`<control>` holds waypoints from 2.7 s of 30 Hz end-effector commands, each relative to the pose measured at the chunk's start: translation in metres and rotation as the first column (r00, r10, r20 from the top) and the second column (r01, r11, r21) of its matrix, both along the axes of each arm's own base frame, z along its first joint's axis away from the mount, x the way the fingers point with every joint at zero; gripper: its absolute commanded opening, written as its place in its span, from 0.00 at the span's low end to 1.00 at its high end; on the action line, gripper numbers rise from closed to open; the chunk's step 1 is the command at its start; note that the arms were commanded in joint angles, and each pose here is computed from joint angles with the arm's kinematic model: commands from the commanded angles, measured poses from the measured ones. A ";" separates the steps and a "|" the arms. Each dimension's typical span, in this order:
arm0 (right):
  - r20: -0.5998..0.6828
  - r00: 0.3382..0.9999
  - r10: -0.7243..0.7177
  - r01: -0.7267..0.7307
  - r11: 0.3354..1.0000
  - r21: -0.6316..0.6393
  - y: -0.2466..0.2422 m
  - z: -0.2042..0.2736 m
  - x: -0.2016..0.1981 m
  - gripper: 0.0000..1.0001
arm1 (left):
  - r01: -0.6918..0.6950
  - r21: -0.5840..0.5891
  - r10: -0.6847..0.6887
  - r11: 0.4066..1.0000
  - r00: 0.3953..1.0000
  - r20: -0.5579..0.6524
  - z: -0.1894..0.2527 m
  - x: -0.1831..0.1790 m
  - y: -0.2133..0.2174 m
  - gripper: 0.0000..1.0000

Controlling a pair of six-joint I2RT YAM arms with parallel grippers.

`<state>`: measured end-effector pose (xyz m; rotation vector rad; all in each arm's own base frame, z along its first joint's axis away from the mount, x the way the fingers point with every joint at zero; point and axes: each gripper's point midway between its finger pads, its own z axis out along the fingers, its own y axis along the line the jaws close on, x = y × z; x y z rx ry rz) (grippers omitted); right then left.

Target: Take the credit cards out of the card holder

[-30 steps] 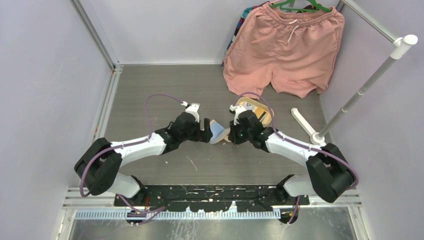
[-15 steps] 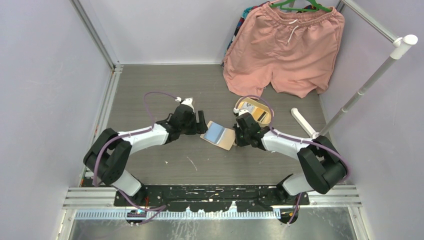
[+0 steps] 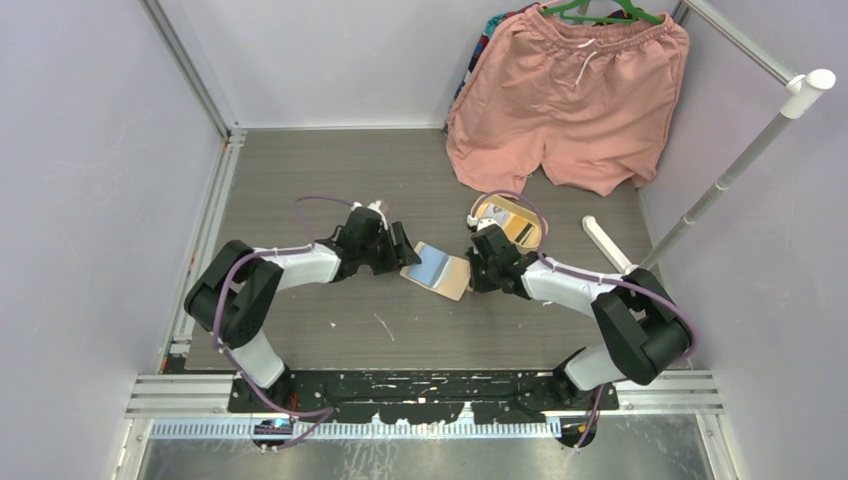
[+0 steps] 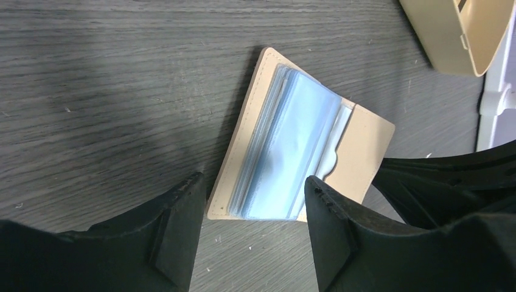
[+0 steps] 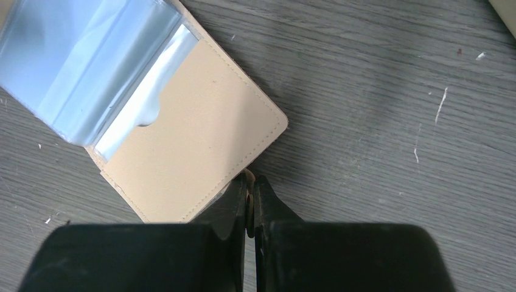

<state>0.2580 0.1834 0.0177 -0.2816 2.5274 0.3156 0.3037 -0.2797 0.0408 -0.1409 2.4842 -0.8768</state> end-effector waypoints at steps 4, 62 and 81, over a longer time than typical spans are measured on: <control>0.031 1.000 -0.004 0.004 1.000 0.018 0.006 0.008 0.013 0.01 | -0.016 -0.165 0.010 0.986 0.999 -0.041 -0.002 -0.002 -0.009 0.60; 0.387 0.911 -0.143 0.077 0.980 0.182 -0.002 0.167 0.045 0.68 | -0.009 -0.272 0.038 0.962 0.994 0.100 0.034 -0.027 0.001 0.00; 0.291 0.956 -0.027 -0.029 0.982 0.185 0.106 0.114 0.069 0.68 | -0.007 -0.209 0.028 0.978 0.995 0.099 0.025 -0.035 0.004 0.00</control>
